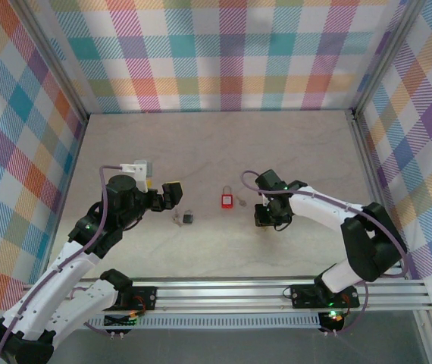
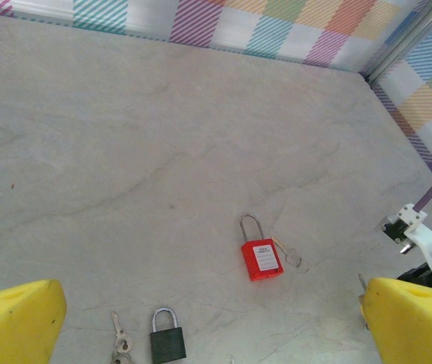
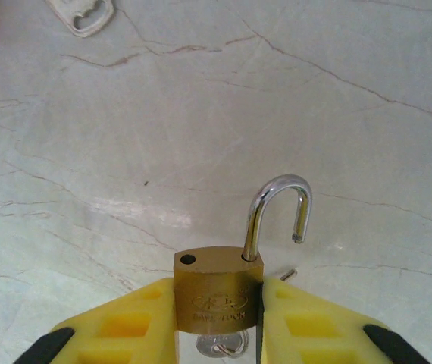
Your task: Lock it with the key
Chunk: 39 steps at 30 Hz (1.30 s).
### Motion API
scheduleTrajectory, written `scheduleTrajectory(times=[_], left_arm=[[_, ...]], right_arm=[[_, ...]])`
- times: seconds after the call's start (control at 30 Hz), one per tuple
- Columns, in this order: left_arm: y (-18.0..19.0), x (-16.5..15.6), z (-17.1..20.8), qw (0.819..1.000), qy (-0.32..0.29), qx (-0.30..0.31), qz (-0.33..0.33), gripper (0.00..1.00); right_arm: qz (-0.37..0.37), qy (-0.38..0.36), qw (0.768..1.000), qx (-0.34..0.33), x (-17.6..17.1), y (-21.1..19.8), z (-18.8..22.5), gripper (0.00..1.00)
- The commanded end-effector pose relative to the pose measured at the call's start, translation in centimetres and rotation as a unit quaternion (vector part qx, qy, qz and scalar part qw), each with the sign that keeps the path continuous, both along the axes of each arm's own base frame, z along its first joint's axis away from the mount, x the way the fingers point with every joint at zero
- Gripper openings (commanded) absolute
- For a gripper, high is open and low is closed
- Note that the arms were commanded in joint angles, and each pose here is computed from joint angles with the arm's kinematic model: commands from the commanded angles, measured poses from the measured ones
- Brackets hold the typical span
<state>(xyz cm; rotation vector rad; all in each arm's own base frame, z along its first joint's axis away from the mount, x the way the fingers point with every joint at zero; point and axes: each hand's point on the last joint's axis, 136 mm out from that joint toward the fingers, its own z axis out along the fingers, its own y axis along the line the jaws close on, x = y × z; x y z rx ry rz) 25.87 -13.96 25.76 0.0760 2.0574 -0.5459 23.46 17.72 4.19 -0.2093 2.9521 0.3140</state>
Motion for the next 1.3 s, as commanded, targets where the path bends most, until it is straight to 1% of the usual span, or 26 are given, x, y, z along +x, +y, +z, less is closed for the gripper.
scheduleTrajectory(times=[0.0, 0.2, 0.4, 0.47, 0.57, 0.63, 0.7, 0.8, 0.87, 1.0, 1.27], left_arm=[[0.3, 0.1, -0.3, 1.0, 0.001, 0.003, 0.01, 1.0], [0.0, 0.1, -0.4, 1.0, 0.01, -0.008, 0.006, 1.0], [-1.1, -0.1, -0.1, 0.998, 0.034, -0.051, -0.005, 1.0], [-1.9, -0.2, 0.0, 0.996, 0.053, -0.075, -0.014, 1.0], [-3.5, -0.4, -0.5, 0.988, 0.1, -0.119, -0.027, 1.0], [-4.8, -0.5, -1.2, 0.977, 0.144, -0.156, -0.034, 1.0], [-5.9, -0.5, -1.8, 0.967, 0.171, -0.183, -0.042, 1.0], [-6.5, 0.0, -3.1, 0.964, 0.184, -0.187, -0.036, 1.0], [-7.0, 0.7, -2.8, 0.965, 0.172, -0.195, -0.034, 1.0], [-8.3, 1.5, -3.7, 0.964, 0.181, -0.194, -0.035, 1.0], [-11.6, 3.3, -6.9, 0.951, 0.235, -0.196, -0.04, 1.0]], right_arm=[[0.013, -0.017, 0.999, 0.031, 0.2, 0.8, 0.9, 0.26], [0.021, -0.034, 0.997, 0.062, 0.2, 1.5, 1.7, 0.26], [0.03, -0.055, 0.994, 0.093, 0.1, 2.2, 2.8, 0.27], [0.033, -0.06, 0.993, 0.101, 0.1, 2.3, 3.1, 0.27], [0.037, -0.065, 0.991, 0.108, 0.0, 2.4, 3.3, 0.27], [0.038, -0.067, 0.991, 0.11, -0.1, 2.4, 3.4, 0.27], [0.04, -0.068, 0.99, 0.114, -0.2, 2.5, 3.5, 0.27], [0.042, -0.07, 0.989, 0.121, -0.3, 2.7, 3.8, 0.27], [0.044, -0.072, 0.989, 0.124, -0.3, 2.7, 3.9, 0.27], [0.047, -0.076, 0.987, 0.131, -0.5, 2.8, 4.3, 0.27], [0.052, -0.077, 0.986, 0.14, -0.6, 3.1, 4.4, 0.27]])
